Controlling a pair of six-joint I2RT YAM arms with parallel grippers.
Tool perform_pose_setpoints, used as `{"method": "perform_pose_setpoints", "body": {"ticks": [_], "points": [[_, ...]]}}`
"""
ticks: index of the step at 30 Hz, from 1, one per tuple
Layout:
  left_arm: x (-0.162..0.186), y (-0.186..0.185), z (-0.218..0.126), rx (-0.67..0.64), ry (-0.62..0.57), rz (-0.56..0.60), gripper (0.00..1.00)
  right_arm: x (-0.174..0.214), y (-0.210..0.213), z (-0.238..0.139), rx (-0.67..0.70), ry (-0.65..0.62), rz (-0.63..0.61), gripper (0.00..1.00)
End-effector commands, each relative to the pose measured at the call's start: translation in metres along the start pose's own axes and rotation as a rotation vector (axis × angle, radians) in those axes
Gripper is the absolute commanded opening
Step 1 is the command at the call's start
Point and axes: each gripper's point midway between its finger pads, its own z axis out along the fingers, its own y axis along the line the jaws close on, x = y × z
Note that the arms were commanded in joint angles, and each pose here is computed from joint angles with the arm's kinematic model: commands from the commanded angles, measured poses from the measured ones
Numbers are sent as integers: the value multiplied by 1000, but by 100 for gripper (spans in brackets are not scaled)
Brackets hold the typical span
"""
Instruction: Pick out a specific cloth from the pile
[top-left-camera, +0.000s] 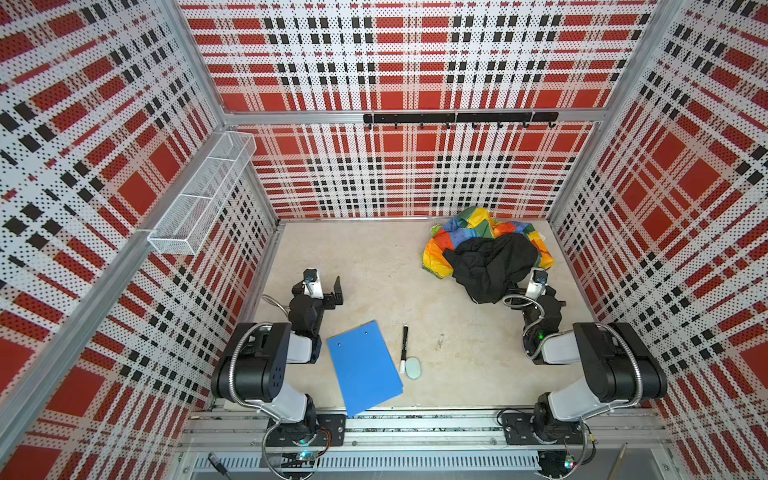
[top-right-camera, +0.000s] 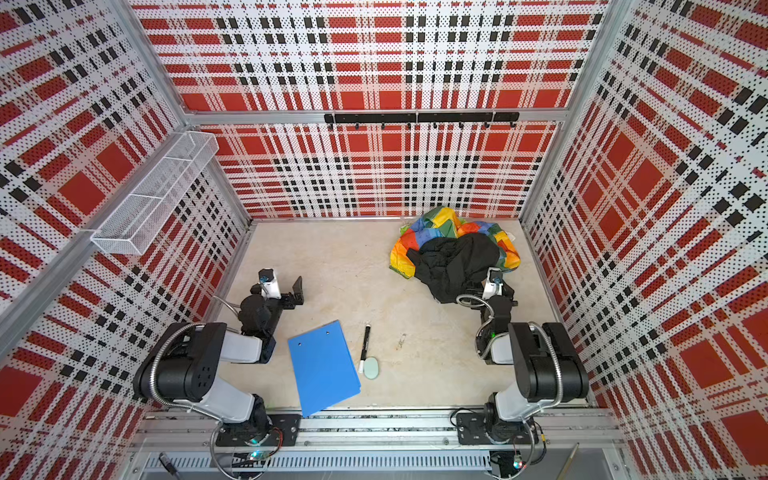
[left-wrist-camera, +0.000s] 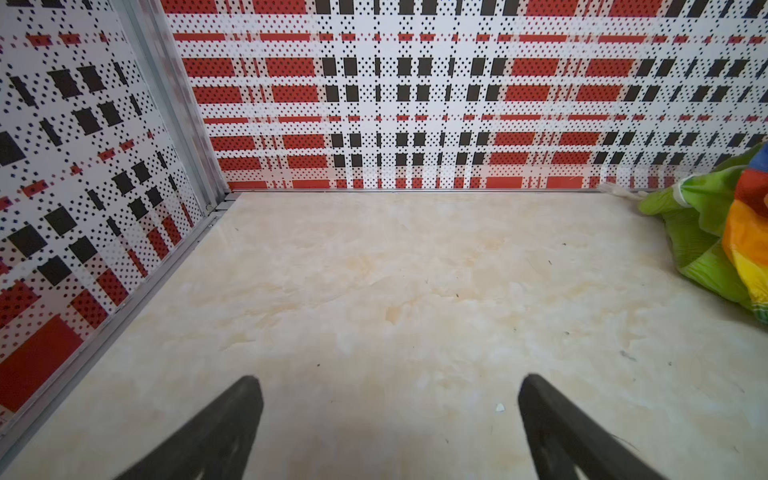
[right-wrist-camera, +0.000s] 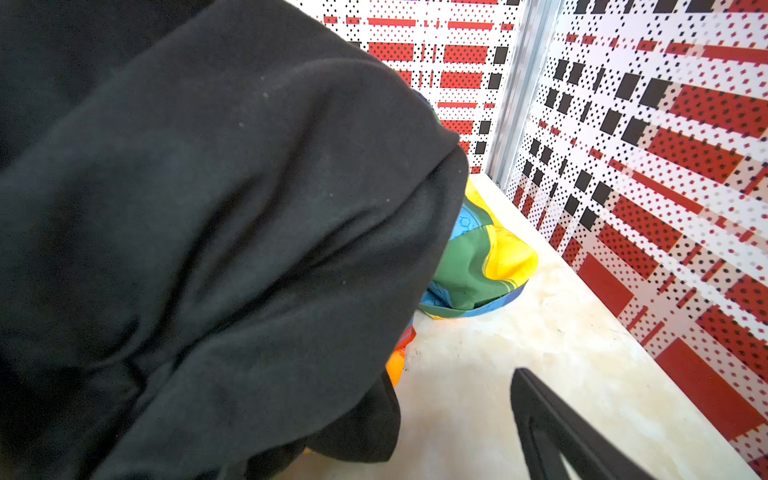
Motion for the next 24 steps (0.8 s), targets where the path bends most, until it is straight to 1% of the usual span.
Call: {"method": "perform_pose_setpoints", "body": {"ticks": [1, 24], "points": [[-7, 1, 3, 1, -20, -1, 99, -19, 1, 1, 0, -73, 12, 100], [-7, 1, 3, -6, -21, 4, 99, -18, 1, 1, 1, -72, 13, 100]]}}
